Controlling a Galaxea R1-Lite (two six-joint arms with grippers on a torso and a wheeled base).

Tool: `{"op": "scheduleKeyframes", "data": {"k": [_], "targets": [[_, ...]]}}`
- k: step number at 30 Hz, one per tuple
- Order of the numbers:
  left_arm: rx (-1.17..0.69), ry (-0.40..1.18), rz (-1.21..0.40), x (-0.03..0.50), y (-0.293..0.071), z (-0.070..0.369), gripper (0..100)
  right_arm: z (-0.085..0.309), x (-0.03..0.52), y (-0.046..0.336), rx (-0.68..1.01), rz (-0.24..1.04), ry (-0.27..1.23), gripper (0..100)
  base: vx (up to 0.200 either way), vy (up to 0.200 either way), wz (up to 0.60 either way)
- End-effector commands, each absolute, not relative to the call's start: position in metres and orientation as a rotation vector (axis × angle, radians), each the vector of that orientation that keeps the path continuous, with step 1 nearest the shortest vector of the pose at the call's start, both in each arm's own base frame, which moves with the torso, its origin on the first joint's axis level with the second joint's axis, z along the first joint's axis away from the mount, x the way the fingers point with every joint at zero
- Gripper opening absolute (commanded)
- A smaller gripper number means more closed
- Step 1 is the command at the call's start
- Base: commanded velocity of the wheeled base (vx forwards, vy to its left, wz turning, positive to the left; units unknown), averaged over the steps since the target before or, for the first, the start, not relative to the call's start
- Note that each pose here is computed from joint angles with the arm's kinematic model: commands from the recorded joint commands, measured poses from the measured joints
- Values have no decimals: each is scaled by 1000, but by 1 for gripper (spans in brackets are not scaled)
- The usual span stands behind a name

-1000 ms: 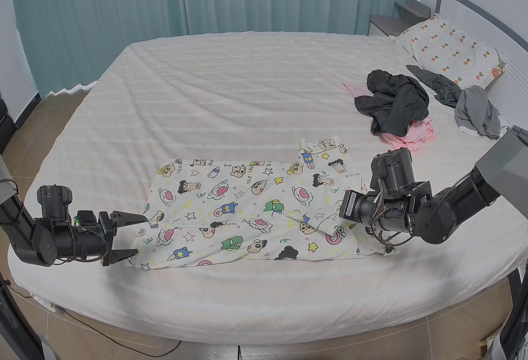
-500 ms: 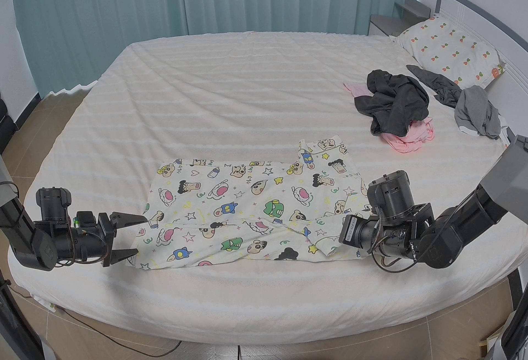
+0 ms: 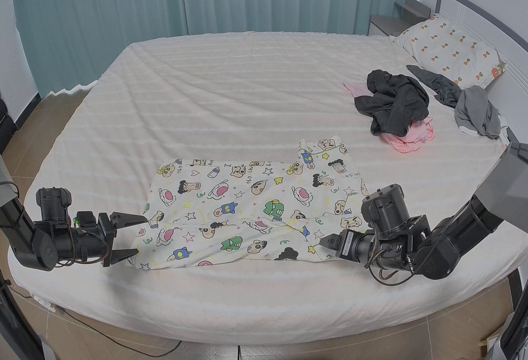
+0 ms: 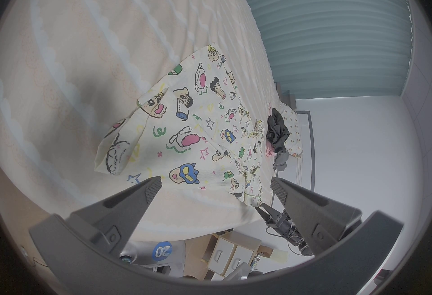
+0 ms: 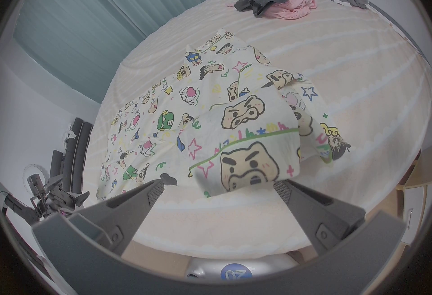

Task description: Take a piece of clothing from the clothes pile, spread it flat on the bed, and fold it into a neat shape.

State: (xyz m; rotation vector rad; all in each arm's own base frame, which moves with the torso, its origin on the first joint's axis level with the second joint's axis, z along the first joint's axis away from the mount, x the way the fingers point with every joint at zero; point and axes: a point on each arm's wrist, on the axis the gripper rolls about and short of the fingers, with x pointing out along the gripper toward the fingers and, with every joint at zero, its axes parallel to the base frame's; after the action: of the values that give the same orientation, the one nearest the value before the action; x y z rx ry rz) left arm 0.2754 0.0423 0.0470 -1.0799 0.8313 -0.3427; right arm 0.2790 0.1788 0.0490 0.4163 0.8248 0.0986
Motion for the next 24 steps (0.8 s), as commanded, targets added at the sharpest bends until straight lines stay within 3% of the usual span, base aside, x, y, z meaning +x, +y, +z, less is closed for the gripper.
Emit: {"op": "scheduleKeyframes", "data": {"k": [1, 11, 24], "targets": [[-1081, 832, -341, 275, 42, 46, 100, 63, 271, 175, 430, 117, 798, 100, 0, 0, 0], [-1082, 834, -341, 275, 42, 46, 100, 104, 250, 171, 480, 248, 744, 100, 0, 0, 0], [-1084, 833, -339, 275, 43, 46, 100, 68, 297, 181, 515, 246, 789, 100, 0, 0, 0]]}}
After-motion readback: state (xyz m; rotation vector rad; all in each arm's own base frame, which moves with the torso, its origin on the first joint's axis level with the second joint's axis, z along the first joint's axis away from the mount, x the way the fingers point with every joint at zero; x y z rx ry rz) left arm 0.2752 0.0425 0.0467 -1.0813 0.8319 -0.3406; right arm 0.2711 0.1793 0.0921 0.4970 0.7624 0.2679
